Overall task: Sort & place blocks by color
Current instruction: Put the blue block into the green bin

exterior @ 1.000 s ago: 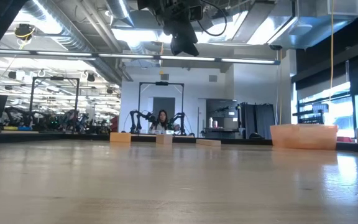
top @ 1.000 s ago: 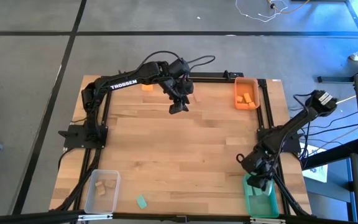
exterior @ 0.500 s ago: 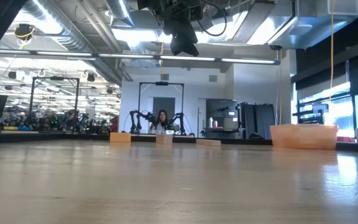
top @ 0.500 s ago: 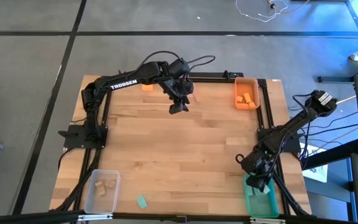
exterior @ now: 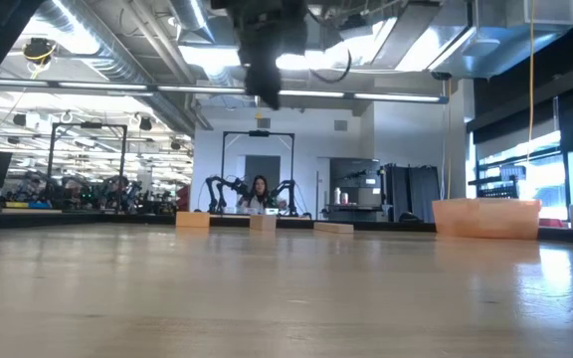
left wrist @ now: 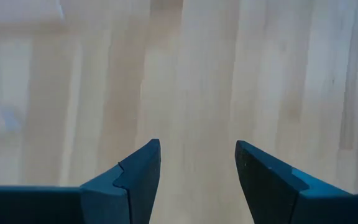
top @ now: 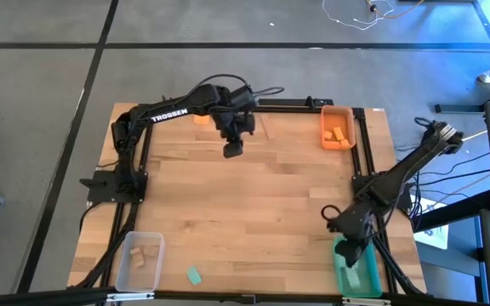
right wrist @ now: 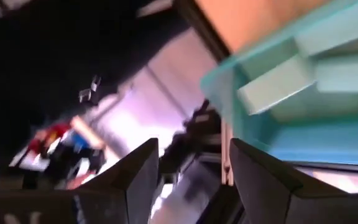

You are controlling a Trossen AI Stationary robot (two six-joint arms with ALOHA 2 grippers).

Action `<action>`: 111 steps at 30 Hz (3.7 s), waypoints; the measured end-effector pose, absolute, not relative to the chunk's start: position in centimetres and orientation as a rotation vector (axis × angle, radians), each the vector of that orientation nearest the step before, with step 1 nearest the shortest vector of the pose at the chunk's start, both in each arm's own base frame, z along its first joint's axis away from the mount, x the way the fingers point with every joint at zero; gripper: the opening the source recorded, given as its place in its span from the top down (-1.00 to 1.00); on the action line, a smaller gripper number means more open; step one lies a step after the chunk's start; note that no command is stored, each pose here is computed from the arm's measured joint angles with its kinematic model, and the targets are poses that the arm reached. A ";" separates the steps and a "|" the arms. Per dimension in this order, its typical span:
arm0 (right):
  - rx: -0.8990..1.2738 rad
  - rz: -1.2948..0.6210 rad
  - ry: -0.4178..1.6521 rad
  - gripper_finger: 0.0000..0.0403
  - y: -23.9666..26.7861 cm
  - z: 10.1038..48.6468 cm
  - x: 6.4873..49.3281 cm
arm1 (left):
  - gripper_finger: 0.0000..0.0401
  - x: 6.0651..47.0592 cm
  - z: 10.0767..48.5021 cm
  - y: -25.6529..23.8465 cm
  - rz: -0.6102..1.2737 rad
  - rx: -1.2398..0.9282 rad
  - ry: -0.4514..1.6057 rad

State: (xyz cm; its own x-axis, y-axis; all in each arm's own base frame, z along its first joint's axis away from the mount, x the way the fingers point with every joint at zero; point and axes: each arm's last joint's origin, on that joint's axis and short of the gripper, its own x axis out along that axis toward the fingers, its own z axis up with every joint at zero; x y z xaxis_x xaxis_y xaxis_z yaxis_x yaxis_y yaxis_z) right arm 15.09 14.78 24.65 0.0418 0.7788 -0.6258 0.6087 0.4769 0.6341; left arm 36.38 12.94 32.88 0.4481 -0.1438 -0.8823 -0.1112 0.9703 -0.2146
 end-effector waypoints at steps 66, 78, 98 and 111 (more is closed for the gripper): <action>0.496 -0.211 0.882 0.01 11.4 33.0 15.4 | 0.02 27.2 24.2 -30.6 1.210 -1.269 0.945; 0.497 -0.211 0.882 0.01 11.4 33.0 15.4 | 0.02 27.9 22.7 -30.7 1.299 -1.299 0.960; 0.497 -0.210 0.883 0.01 11.4 33.0 15.4 | 0.02 27.9 18.1 -31.5 1.350 -1.475 0.981; 0.497 -0.210 0.883 0.01 11.4 33.0 15.4 | 0.02 28.0 16.4 -30.8 1.376 -1.494 0.944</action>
State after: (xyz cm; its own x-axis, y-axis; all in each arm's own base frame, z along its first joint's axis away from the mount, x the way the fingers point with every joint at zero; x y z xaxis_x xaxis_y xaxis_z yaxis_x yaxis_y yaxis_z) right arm 15.39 11.43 33.01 0.6236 0.0258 -0.7813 0.3751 0.8670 0.3280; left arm 27.99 -30.78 16.43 0.1008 0.0260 -0.9946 -0.9374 -0.3325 -0.1037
